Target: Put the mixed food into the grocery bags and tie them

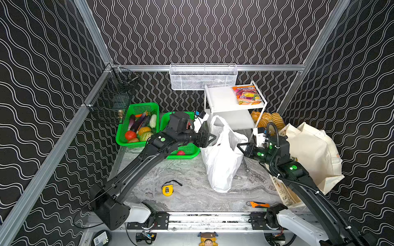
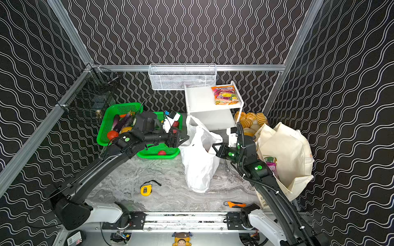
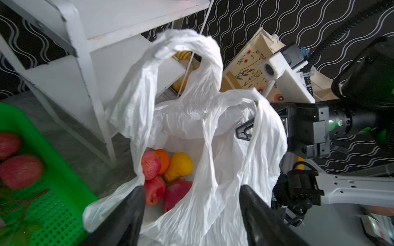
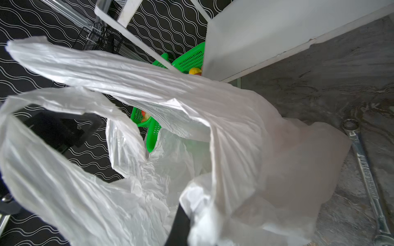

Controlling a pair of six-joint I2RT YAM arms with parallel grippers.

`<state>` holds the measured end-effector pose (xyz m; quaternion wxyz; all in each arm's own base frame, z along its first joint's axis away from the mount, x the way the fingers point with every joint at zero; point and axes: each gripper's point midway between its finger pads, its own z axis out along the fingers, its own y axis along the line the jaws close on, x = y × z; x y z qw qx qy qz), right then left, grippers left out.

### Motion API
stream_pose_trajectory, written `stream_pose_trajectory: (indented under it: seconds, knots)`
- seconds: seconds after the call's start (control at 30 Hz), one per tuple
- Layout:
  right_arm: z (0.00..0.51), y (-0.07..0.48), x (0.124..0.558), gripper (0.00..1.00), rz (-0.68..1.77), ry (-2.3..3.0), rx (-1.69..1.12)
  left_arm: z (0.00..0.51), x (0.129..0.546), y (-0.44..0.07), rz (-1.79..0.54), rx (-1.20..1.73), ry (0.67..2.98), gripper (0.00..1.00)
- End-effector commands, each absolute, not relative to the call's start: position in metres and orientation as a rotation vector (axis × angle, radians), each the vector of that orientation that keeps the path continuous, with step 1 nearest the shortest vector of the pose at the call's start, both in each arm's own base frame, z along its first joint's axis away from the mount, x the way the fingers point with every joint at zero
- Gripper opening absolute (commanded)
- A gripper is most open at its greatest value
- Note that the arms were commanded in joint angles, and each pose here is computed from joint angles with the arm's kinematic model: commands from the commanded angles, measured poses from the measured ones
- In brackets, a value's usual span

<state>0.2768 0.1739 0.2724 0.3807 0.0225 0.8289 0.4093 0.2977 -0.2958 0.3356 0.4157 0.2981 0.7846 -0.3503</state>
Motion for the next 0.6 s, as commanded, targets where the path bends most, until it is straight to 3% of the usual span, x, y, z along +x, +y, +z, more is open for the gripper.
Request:
stream_pose_trajectory:
  seconds: [0.0, 0.13, 0.27, 0.4, 0.57]
  knots:
    - [0.281, 0.174, 0.281, 0.0, 1.031, 2.073, 0.033, 0.338, 0.31, -0.278, -0.716, 0.724, 1.938, 0.73]
    - [0.281, 0.174, 0.28, 0.0, 1.036, 2.075, 0.026, 0.337, 0.319, -0.251, -0.592, 0.562, 2.002, 0.68]
    - [0.282, 0.176, 0.277, 0.0, 1.041, 2.058, -0.009, 0.348, 0.305, -0.254, -0.643, 0.631, 1.91, 0.75]
    - [0.283, 0.179, 0.275, 0.0, 1.042, 2.045, -0.07, 0.346, 0.305, -0.25, -0.576, 0.682, 1.947, 0.77]
    - [0.281, 0.185, 0.267, 0.0, 1.058, 2.044, -0.163, 0.365, 0.288, -0.261, -0.62, 0.845, 1.8, 0.8]
